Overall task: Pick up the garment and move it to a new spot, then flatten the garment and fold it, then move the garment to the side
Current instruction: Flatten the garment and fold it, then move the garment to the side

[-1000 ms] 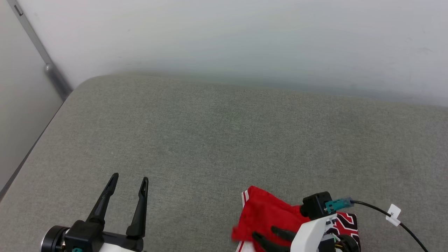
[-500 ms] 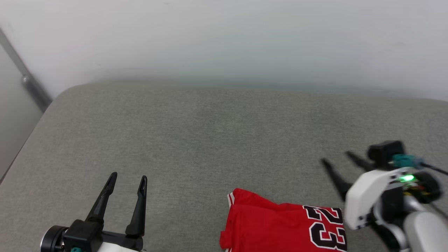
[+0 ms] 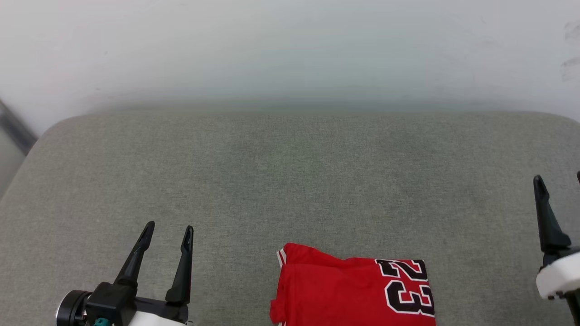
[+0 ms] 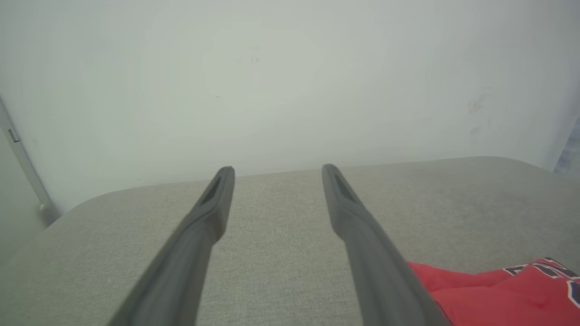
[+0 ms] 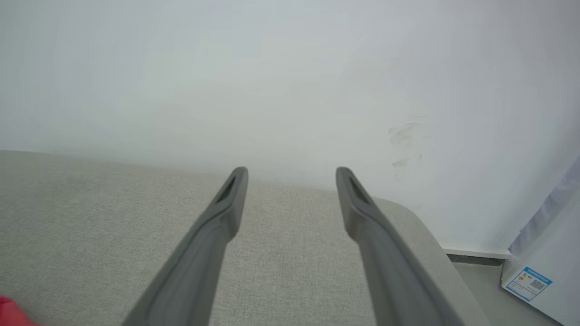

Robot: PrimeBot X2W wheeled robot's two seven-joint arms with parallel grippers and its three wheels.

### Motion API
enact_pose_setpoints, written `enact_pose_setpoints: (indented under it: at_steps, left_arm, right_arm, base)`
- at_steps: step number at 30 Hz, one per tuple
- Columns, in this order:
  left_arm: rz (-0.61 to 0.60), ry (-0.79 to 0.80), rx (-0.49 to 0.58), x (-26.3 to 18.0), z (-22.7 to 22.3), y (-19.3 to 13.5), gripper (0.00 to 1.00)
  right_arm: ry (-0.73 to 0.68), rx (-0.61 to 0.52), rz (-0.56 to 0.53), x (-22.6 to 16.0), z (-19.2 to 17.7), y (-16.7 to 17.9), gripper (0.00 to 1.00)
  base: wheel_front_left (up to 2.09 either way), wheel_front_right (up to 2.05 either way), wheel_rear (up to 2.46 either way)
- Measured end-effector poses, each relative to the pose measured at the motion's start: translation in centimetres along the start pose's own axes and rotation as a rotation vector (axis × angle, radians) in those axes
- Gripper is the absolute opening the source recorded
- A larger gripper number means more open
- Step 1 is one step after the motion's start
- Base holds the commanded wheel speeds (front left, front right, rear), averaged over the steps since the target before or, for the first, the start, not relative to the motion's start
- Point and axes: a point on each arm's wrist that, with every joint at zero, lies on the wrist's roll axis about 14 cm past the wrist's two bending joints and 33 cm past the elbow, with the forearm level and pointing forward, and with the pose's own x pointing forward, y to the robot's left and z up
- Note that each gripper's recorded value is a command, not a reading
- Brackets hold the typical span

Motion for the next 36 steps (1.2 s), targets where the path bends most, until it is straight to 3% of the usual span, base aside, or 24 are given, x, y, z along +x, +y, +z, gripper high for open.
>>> enact_pose_setpoints:
  at_steps: [11,36]
  left_arm:
    - [-0.019,0.005,-0.005,0.1,-0.2,-0.9,1.00]
    - [-0.012,-0.007,-0.014,-0.1,0.1,-0.9,1.00]
  right_arm:
    - [-0.071,0.067,-0.027,-3.5,-0.9,1.4,1.00]
    - [-0.038,0.121,0.008,-3.6,-1.7,3.2,1.00]
  base:
    - [0.00,0.00,0.00]
    - [0.00,0.00,0.00]
